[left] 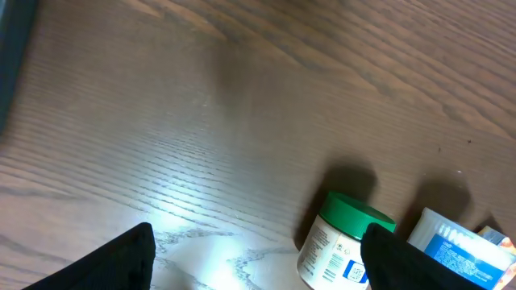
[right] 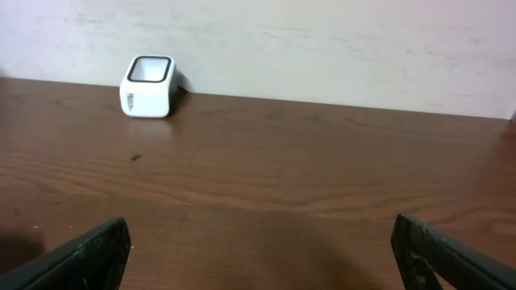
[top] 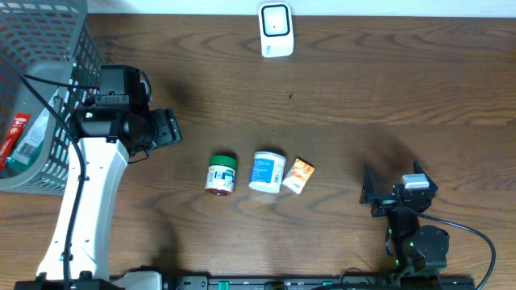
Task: Scan the item barcode
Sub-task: 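Raise the left gripper and move it back over the basket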
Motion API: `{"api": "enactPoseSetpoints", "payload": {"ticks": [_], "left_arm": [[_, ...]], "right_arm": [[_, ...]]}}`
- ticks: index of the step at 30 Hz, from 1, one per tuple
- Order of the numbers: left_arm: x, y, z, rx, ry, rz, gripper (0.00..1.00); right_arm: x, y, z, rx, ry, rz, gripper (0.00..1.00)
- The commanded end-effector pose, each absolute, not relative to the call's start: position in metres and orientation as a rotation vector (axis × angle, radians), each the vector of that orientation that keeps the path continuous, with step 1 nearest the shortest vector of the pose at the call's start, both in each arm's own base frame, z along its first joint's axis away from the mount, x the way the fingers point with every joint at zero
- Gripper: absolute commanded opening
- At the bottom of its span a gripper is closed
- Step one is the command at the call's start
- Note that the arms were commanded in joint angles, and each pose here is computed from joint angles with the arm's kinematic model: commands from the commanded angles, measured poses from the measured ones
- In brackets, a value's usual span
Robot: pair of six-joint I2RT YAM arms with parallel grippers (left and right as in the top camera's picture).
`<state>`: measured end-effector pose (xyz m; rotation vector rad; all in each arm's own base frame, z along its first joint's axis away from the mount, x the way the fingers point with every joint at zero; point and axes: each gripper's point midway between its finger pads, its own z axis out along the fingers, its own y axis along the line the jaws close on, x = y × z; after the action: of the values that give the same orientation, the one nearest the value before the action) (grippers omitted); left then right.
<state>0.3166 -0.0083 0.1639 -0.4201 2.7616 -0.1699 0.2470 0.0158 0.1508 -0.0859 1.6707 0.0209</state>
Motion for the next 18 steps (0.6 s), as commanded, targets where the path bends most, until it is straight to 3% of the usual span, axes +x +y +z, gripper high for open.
{"api": "enactPoseSetpoints", "payload": {"ticks": [1,18], "left_arm": [[0.3200,-0.0061,0.1747,-0.428,2.727,-0.167,0.79],[0.3264,-0.0061,0.1774,-0.422,2.699,-0.173,0.79]], "right_arm": [[0.2468,0.0140,0.1499,-0.084,1.673,0.013,0.99],[0.2468,0.0140,0.1499,-0.083,1.673,0.012,0.99]]}}
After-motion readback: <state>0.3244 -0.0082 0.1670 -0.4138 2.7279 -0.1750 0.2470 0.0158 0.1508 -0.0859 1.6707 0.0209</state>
